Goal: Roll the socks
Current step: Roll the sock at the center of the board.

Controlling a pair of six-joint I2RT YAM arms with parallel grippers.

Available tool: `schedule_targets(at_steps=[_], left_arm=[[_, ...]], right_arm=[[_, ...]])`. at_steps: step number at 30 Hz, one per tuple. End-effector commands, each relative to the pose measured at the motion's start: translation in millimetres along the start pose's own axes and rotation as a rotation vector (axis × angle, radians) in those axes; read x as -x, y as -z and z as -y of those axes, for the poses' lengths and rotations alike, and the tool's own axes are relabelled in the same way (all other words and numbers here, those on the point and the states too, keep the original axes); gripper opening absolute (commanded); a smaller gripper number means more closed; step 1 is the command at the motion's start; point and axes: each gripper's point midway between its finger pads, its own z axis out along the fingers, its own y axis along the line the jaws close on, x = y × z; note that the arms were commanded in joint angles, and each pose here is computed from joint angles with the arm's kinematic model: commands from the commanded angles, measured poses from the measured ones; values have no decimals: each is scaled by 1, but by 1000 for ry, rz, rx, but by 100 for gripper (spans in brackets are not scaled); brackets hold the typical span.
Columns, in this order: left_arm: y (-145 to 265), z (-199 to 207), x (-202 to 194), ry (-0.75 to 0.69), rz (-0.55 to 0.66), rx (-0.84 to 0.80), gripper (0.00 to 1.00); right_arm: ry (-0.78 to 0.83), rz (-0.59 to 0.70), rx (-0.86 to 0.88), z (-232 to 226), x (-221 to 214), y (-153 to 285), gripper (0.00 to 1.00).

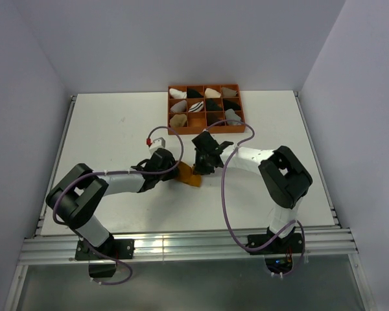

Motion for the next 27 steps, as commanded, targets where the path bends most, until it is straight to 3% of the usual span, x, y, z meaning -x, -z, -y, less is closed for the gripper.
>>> schedule_targets(at_steps=[1,8,12,15,27], left_arm=[[2,-6,-3,-24,-37,8,35],[32,-10,-1,-10,16,-7,39],[48,28,-2,-142,115,-73,50],[57,56,-8,-232,173,-125,54],[44,105,-31,-514,254,-69,55]], right_arm=[[32,-1,-68,9,0,1,0],[-29,-19,-92,10,-2,-10,0],[-41,-24,-96,7,0,-11,0],[-41,-35,-99,6,0,-11,0],[-45,-74,-95,4,-6,-13,0]])
